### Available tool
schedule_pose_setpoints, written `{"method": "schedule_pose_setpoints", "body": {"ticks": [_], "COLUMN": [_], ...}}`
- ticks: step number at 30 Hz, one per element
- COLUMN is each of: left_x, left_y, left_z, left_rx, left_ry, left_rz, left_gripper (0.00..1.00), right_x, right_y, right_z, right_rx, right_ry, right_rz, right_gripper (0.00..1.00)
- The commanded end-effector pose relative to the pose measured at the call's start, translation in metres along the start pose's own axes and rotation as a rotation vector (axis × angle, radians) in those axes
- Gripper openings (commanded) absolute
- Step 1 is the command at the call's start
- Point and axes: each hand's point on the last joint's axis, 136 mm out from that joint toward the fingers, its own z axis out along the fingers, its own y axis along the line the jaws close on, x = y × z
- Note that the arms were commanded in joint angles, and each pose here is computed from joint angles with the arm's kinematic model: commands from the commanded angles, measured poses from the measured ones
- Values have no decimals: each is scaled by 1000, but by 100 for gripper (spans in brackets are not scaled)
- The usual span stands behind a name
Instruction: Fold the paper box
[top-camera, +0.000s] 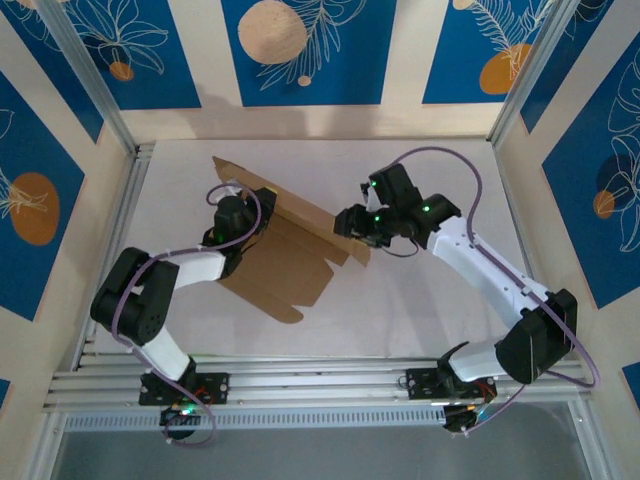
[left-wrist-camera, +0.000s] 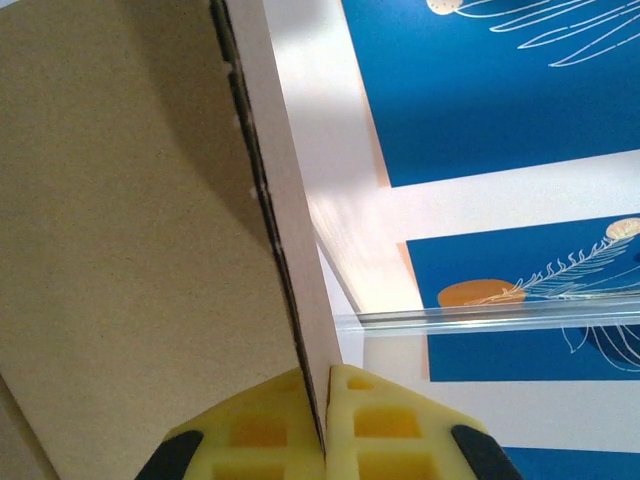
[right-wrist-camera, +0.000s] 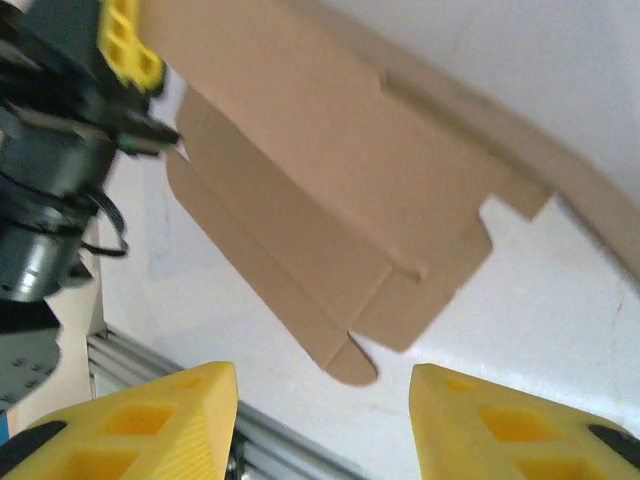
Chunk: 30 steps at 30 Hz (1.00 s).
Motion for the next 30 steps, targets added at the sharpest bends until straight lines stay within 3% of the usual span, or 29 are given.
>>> {"method": "schedule_pose_setpoints", "body": {"ticks": [1, 12, 19, 25, 30], "left_x": [-6, -10, -12, -7, 1], "left_y": [2, 1, 7, 27, 50], "left_z": [4, -5, -7, -6, -3], "left_rx": [-3, 18, 28, 65, 55], "left_ry": [-32, -65, -87, -76, -20], "left_rz": [33, 11, 11, -10, -68], "left_gripper": [0, 0, 0, 0, 0], "right_x": [18, -68, -100, -94, -66], "right_y": [-15, -27, -16, -13, 21], "right_z": [29, 63, 69, 68, 61], "right_rx": [38, 53, -2, -7, -137], "right_ry": [93, -11, -31, -35, 40], "right_rz": [60, -2, -48, -89, -161], "right_gripper": [50, 47, 46, 48, 51]}}
